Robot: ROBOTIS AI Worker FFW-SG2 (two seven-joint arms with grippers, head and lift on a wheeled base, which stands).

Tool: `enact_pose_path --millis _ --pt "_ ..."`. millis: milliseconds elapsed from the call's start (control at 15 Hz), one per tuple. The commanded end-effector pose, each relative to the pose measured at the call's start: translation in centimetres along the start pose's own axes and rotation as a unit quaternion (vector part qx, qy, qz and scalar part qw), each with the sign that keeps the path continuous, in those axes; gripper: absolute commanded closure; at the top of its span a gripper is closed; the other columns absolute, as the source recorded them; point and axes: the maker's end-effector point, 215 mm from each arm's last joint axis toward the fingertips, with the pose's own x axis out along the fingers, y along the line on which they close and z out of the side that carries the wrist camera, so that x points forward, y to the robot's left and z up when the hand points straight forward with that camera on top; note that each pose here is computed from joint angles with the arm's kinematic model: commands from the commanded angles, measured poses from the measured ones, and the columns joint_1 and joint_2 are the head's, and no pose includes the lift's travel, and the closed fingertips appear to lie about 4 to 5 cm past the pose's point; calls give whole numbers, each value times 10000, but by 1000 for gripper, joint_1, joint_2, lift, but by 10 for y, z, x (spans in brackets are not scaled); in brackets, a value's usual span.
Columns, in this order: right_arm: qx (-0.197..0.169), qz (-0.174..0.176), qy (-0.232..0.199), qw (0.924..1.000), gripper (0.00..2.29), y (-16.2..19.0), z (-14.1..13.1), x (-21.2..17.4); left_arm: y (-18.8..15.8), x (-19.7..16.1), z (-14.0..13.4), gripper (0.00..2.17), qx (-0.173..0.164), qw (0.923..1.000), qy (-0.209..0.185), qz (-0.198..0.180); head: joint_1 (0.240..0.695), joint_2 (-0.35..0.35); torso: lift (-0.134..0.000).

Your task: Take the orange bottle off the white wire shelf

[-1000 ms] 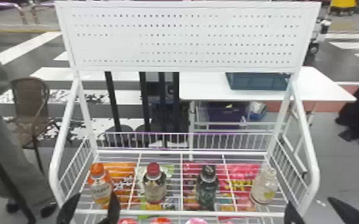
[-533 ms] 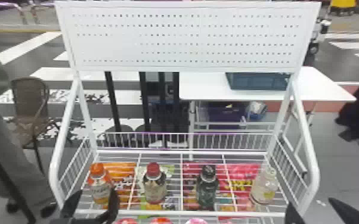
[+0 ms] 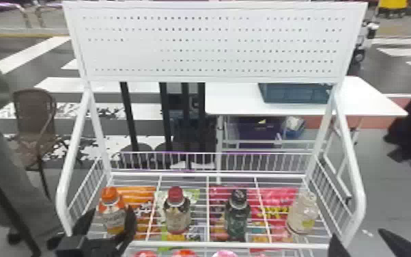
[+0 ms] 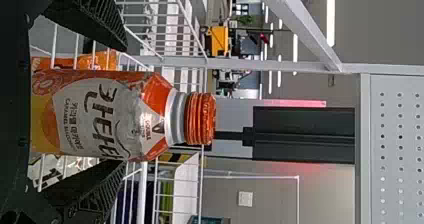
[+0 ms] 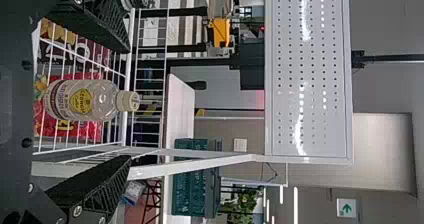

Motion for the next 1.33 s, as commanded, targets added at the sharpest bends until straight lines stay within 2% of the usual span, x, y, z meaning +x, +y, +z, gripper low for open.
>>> enact_pose_path --millis 0,133,467,733,800,933,1200,1267 --pt "0 1 0 10000 144 0 0 0 1 2 -2 137 -1 10000 26 8 499 0 0" --pt "0 1 0 10000 144 0 0 0 0 2 -2 161 -28 10000 31 -30 499 0 0" --pt "-4 2 22 10000 144 -1 -1 -3 -1 -1 -4 549 -69 9999 76 -40 499 0 0" --pt "-23 14 23 10000 144 0 0 -3 -9 -11 10 549 -134 9998 -48 -114 499 0 0" --pt "-19 20 9 10000 144 0 1 -2 -8 -12 12 707 -153 9998 -38 -104 499 0 0" --pt "-21 30 2 10000 144 1 1 -1 -8 -15 17 721 -185 9998 -70 -88 499 0 0" --pt "-24 33 25 10000 144 0 -2 0 -28 -39 67 714 -317 9985 -374 -263 499 0 0" --pt "-28 36 11 10000 144 0 -1 1 -35 -46 75 714 -298 9985 -336 -327 499 0 0"
